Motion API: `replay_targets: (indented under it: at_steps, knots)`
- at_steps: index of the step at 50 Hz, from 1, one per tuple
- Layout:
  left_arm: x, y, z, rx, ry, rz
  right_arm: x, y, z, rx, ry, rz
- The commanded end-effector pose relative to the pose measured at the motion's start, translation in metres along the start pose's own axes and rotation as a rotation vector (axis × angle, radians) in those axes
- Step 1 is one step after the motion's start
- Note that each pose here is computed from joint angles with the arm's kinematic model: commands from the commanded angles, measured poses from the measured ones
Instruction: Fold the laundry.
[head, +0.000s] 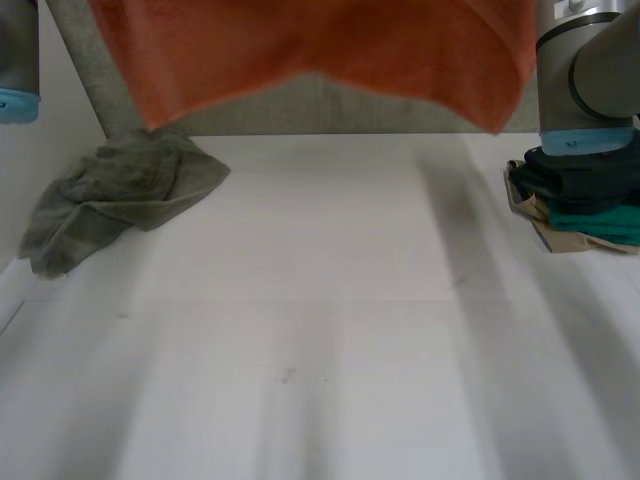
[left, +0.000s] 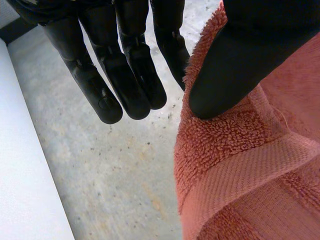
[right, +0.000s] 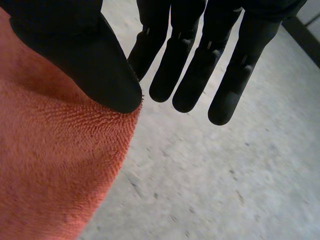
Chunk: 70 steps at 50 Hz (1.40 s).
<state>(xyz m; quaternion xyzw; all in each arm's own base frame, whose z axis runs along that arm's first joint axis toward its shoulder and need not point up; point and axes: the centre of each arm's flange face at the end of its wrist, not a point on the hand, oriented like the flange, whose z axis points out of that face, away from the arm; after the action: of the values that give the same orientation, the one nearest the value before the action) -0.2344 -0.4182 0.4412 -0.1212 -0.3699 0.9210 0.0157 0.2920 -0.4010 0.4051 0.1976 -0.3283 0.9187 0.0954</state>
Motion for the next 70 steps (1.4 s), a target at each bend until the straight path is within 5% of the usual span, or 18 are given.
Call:
replay_targets:
  at_steps: [1,10,18,22,29,35,45,54,70]
  knots:
    - [0.004,0.047,-0.038,-0.212,0.043,-0.021,-0.021,0.016,-0.048,-0.198,-0.253,0.049]
    - [0.03,0.132,-0.137,-0.596,0.18,-0.037,-0.066,0.075,-0.162,-0.612,-0.667,0.041]
    - [0.048,0.175,-0.2,-0.781,0.325,0.044,-0.095,0.12,-0.23,-0.744,-0.875,-0.086]
    - [0.051,0.171,-0.202,-0.792,0.357,0.077,-0.093,0.13,-0.231,-0.78,-0.828,-0.104]
    - [0.044,0.151,-0.189,-0.794,0.35,0.074,-0.062,0.12,-0.214,-0.884,-0.545,0.136]
    - [0.038,0.146,-0.187,-0.8,0.328,0.043,-0.029,0.096,-0.213,-0.975,-0.443,0.3]
    - [0.032,0.145,-0.182,-0.797,0.303,0.029,-0.002,0.121,-0.244,-1.161,-0.497,0.216]
    - [0.032,0.145,-0.182,-0.813,0.308,0.026,-0.011,0.148,-0.256,-1.103,-0.626,0.174]
    - [0.028,0.148,-0.181,-0.813,0.299,0.027,-0.024,0.176,-0.251,-1.049,-0.616,0.157]
